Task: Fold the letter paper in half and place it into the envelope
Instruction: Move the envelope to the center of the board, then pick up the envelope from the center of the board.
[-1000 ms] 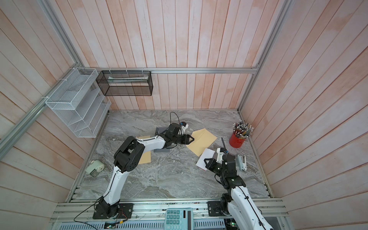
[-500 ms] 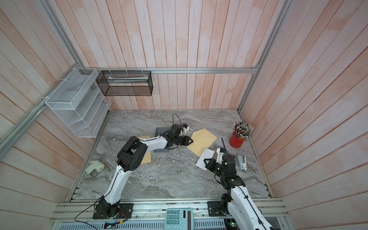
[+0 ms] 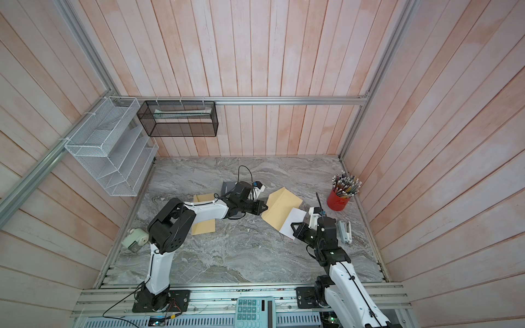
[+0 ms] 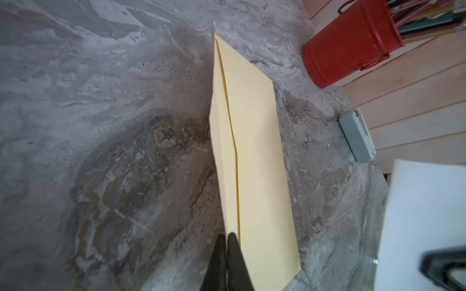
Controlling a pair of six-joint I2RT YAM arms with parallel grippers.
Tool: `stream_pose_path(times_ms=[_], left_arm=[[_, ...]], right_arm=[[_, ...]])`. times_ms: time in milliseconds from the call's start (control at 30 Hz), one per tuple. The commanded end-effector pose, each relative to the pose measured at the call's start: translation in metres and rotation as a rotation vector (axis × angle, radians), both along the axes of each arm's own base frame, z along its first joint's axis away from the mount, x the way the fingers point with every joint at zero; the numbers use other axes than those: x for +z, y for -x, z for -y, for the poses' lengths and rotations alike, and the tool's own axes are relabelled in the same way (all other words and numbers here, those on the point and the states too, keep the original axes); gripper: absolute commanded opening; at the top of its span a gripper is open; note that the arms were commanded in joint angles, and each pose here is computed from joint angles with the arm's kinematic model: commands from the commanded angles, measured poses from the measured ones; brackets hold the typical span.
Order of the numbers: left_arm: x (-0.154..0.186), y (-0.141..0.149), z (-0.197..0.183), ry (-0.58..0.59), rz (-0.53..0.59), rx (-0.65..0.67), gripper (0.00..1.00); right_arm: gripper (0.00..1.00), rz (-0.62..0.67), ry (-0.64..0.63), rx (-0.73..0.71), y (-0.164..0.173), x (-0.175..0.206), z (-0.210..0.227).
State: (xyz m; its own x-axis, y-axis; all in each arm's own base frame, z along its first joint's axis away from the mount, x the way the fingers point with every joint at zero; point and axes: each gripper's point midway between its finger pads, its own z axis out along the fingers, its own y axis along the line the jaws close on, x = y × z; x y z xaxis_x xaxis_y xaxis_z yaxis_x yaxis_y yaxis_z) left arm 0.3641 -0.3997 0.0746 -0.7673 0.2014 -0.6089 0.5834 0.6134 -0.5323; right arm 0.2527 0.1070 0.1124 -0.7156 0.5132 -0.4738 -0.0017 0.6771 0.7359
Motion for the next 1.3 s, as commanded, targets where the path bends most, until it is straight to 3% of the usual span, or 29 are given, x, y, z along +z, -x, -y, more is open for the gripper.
stream_pose_path(times_ms=[0,333,500,667,900,1133,1267], left_arm=[[0.002,0.011,-0.024,-0.065,0.057,0.003,0.00],[-0.021,0.061,-0.089,-0.155,0.017,0.104,0.00],[-0.028,0.068,-0.105,-0.171,0.001,0.140,0.00],[-0.033,0.063,-0.108,-0.131,-0.032,0.157,0.01],[-0.032,0.061,-0.104,-0.093,-0.056,0.157,0.23],[-0.045,0.060,-0.096,-0.086,-0.107,0.138,0.27],[-0.056,0.058,-0.092,-0.093,-0.126,0.128,0.25]], right_arm=[[0.00,0.023,0.025,0.010,-0.004,0.009,0.001],[0.00,0.014,0.008,0.005,-0.008,0.004,0.000],[0.00,0.018,-0.006,0.005,-0.011,0.005,-0.002],[0.00,0.018,0.006,0.016,-0.014,0.006,-0.003],[0.00,0.022,-0.006,0.016,-0.017,0.007,-0.004],[0.00,0.016,-0.008,0.024,-0.018,0.006,-0.005],[0.00,0.016,-0.004,0.020,-0.020,0.003,-0.005]])
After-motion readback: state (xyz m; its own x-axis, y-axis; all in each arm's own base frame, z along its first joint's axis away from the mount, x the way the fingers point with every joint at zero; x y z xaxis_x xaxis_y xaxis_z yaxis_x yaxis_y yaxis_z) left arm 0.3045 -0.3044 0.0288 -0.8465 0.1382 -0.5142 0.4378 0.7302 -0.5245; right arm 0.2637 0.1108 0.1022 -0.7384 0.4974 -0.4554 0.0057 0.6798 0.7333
